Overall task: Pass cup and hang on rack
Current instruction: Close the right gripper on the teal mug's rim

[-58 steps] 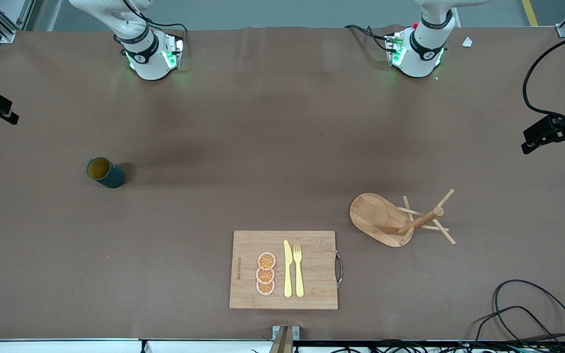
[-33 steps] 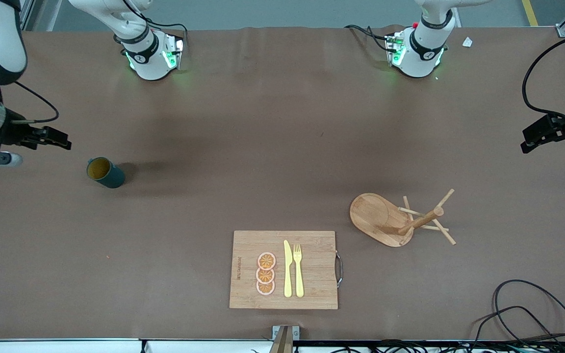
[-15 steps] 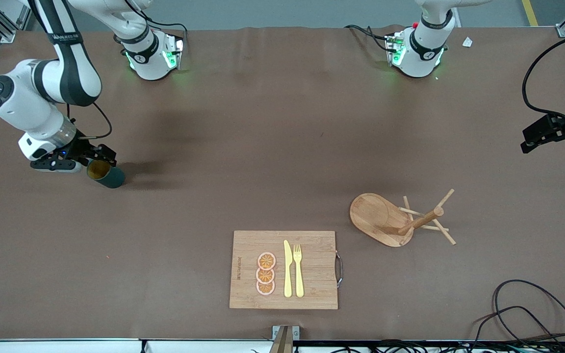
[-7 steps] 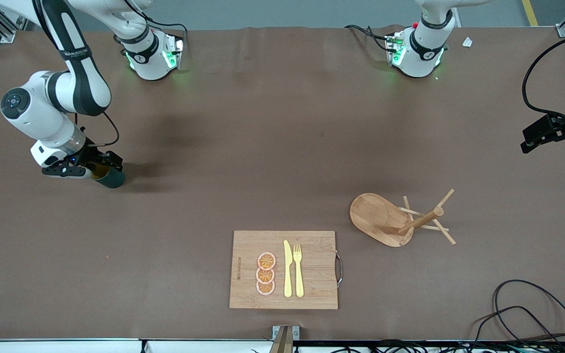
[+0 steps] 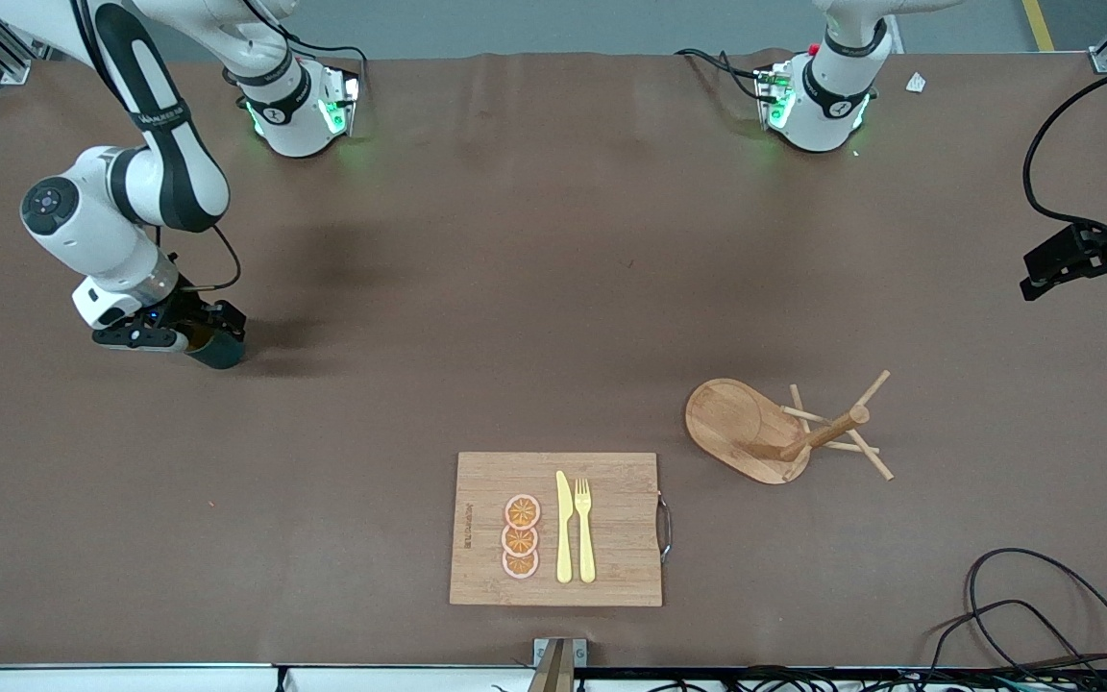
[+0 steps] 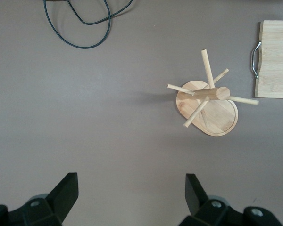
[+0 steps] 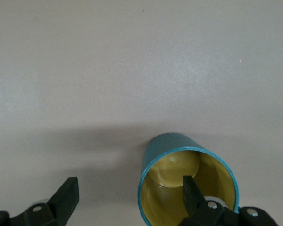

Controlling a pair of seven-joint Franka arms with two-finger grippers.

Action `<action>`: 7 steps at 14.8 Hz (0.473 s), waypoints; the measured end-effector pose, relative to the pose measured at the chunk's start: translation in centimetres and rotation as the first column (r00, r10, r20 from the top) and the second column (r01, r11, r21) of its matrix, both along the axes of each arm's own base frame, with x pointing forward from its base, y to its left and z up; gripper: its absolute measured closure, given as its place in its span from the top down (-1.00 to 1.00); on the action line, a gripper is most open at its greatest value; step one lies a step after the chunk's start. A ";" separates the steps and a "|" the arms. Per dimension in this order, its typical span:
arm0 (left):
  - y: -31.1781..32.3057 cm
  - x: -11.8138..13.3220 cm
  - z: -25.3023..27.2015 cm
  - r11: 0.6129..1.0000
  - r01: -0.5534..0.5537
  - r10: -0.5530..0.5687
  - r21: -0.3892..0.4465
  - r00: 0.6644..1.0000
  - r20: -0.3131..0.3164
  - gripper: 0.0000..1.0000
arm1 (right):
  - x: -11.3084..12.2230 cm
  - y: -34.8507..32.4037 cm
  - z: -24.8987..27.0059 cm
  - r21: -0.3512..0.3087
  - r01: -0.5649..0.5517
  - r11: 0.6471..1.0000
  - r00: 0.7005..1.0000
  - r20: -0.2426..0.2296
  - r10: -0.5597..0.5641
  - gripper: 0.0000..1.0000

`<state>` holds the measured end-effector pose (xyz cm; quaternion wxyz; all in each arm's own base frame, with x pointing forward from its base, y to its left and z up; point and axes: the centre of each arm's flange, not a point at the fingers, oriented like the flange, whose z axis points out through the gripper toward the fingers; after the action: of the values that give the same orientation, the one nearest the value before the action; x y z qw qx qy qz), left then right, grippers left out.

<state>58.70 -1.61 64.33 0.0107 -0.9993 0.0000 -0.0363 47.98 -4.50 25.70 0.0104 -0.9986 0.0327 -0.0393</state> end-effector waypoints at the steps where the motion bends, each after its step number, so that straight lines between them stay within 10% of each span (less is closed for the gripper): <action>1: 0.0 0.0 0.0 1.000 0.000 0.000 0.000 1.000 0.000 1.00 | -0.1 0.0 -0.3 0.000 0.000 1.000 1.000 -0.006 0.000 0.94; 3: 0.0 0.0 0.0 1.000 0.000 0.000 0.000 1.000 0.000 1.00 | -0.3 0.1 -0.6 0.000 -0.001 1.000 1.000 -0.014 0.001 0.89; 7: 0.0 0.0 0.0 1.000 0.000 0.000 0.000 1.000 0.000 1.00 | -0.4 0.1 -0.8 0.000 -0.001 1.000 1.000 -0.017 0.001 0.07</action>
<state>58.70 -1.61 64.33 0.0107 -0.9993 0.0000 -0.0363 47.57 -4.41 24.94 0.0104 -0.9990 0.0322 -0.0307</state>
